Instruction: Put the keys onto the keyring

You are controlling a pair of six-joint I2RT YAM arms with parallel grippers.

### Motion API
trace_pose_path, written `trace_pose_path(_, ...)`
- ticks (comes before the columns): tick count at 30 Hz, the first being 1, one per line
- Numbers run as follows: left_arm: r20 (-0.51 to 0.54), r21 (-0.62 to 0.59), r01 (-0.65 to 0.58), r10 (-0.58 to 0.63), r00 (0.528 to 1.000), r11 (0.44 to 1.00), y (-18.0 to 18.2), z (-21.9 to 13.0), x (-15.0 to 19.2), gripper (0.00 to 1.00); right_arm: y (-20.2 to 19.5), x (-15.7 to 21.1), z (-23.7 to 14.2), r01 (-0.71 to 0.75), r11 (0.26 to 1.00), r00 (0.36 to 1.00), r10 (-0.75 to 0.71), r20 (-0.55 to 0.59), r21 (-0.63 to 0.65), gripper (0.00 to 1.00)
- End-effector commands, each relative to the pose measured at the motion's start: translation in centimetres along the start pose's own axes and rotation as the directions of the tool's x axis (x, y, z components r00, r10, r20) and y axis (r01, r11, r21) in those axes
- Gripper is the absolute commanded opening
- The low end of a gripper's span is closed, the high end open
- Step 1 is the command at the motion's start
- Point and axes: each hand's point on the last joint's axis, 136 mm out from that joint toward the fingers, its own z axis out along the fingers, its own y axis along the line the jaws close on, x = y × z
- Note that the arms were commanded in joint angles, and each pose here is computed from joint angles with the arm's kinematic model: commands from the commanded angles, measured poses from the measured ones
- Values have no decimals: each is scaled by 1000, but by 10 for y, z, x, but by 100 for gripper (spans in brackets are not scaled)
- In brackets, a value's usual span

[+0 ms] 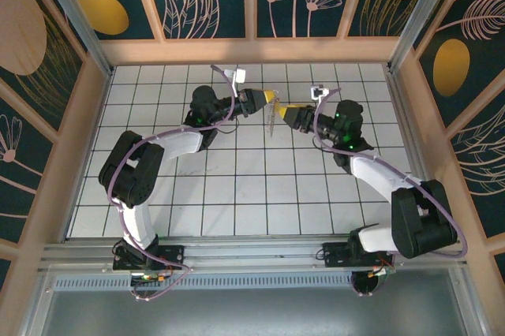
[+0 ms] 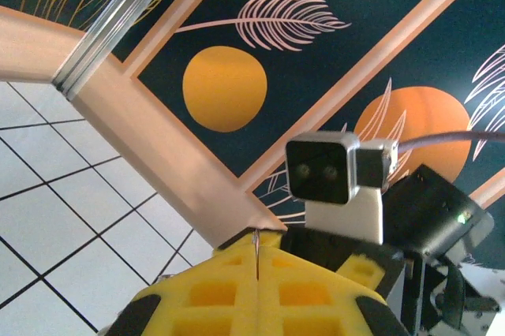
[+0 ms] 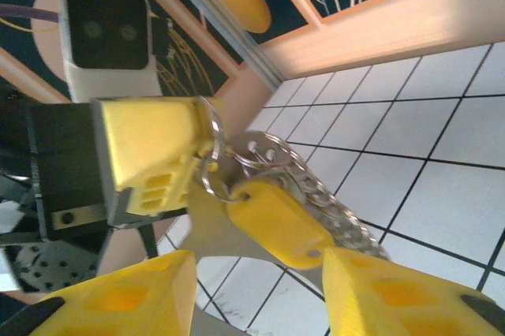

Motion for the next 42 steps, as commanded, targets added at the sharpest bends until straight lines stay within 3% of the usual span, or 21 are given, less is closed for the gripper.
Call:
trace_pose_path(1,66,69,-64,59,996,996,-36,-1,-21,0,7,-13,2,87,995,992,-90,83,43,48)
trace_pose_path(11,69,77,-70,65,996,995,-42,0,-20,0,7,-6,11,109,991,990,-115,77,73,54)
trace_pose_path(21,64,81,-67,62,996,994,-44,2,-17,0,7,-13,19,127,989,989,-132,70,70,51)
trace_pose_path(27,68,78,-69,64,996,995,-43,2,-17,0,14,-7,16,149,988,987,-151,52,37,40)
trace_pose_path(39,74,54,-90,86,993,994,-42,2,-19,0,17,2,5,162,986,986,-163,32,41,4)
trace_pose_path(42,73,48,-93,90,993,994,-41,1,-19,0,15,3,2,160,986,986,-161,29,50,2)
